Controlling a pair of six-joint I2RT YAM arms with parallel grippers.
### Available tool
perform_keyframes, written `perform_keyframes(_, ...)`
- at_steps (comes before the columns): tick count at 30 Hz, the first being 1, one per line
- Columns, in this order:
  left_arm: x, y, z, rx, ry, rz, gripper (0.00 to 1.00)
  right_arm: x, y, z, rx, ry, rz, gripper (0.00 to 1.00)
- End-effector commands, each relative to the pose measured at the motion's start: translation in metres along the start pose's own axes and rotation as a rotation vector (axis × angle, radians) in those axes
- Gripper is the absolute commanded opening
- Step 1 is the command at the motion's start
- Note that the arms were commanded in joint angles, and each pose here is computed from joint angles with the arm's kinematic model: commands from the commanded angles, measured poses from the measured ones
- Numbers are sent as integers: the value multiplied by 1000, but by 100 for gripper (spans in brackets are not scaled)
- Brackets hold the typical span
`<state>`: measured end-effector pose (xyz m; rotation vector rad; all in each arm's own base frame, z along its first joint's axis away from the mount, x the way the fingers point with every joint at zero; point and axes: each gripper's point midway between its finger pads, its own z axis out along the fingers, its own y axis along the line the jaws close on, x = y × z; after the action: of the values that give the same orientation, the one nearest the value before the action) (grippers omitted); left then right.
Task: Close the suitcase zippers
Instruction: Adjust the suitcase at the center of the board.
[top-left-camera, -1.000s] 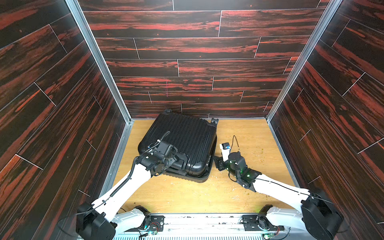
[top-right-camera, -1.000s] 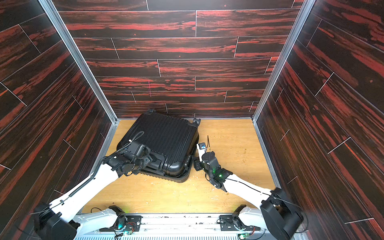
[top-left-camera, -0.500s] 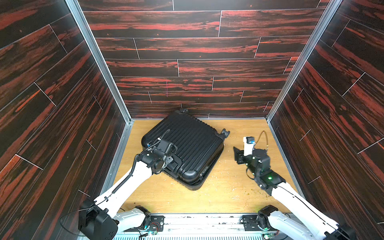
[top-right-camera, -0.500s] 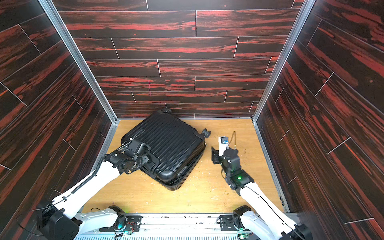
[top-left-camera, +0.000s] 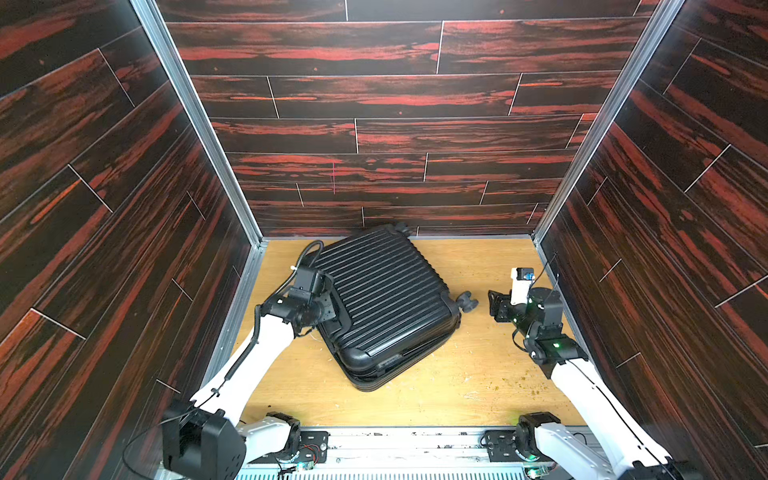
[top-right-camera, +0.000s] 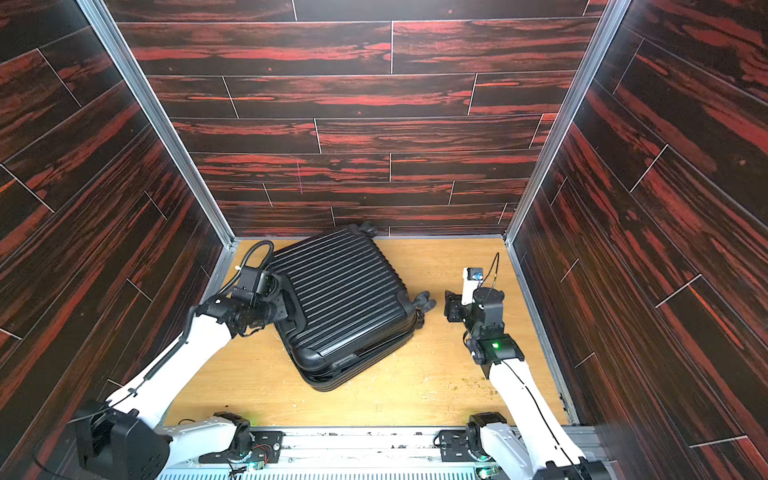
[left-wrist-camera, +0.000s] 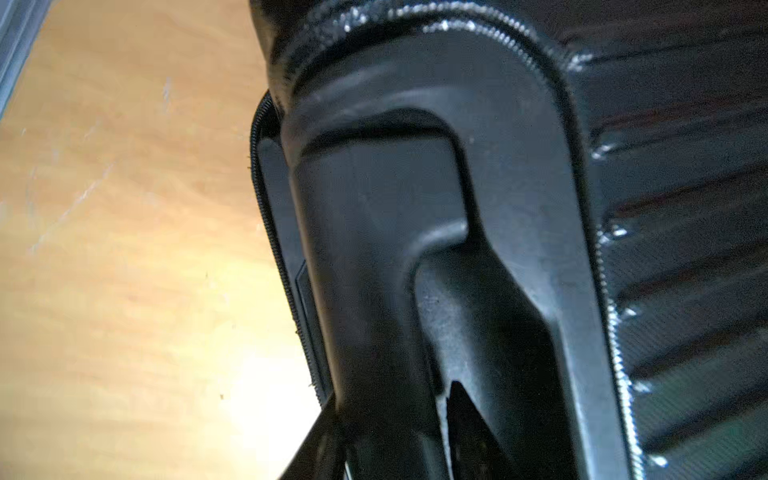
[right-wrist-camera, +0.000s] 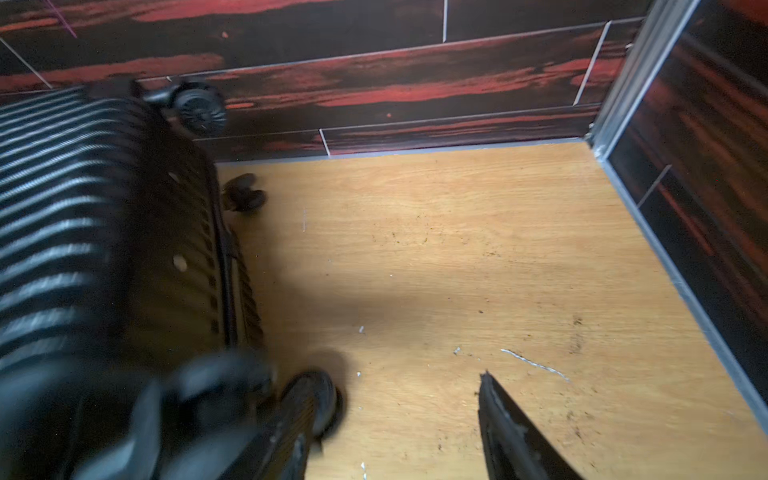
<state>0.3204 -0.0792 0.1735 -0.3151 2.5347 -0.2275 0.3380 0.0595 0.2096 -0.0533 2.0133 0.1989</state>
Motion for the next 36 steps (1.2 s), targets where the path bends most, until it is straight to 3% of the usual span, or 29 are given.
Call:
perform_keyframes(1,-17,-43,-12,185,-33,279,24,-7,1,7,-23,6,34,64)
perform_keyframes(7,-48,-46,4,184,-44,326,24,-12,-2,26,-20,45,45,64)
perform_keyframes(14,-71,-58,17,224,-24,346,24,2,52,39,-311,142,26,63)
perform_keyframes(23,-38,-31,15,125,123,328,38,46,103,23,-536,263,11,63)
perform_keyframes(27,-24,-26,12,133,123,308,46,63,117,14,-601,311,12,63)
perform_keyframes(32,-11,-29,13,187,127,279,48,68,131,5,-649,317,11,63)
perform_keyframes(36,-16,-19,20,119,106,261,48,70,147,-2,-698,323,2,63)
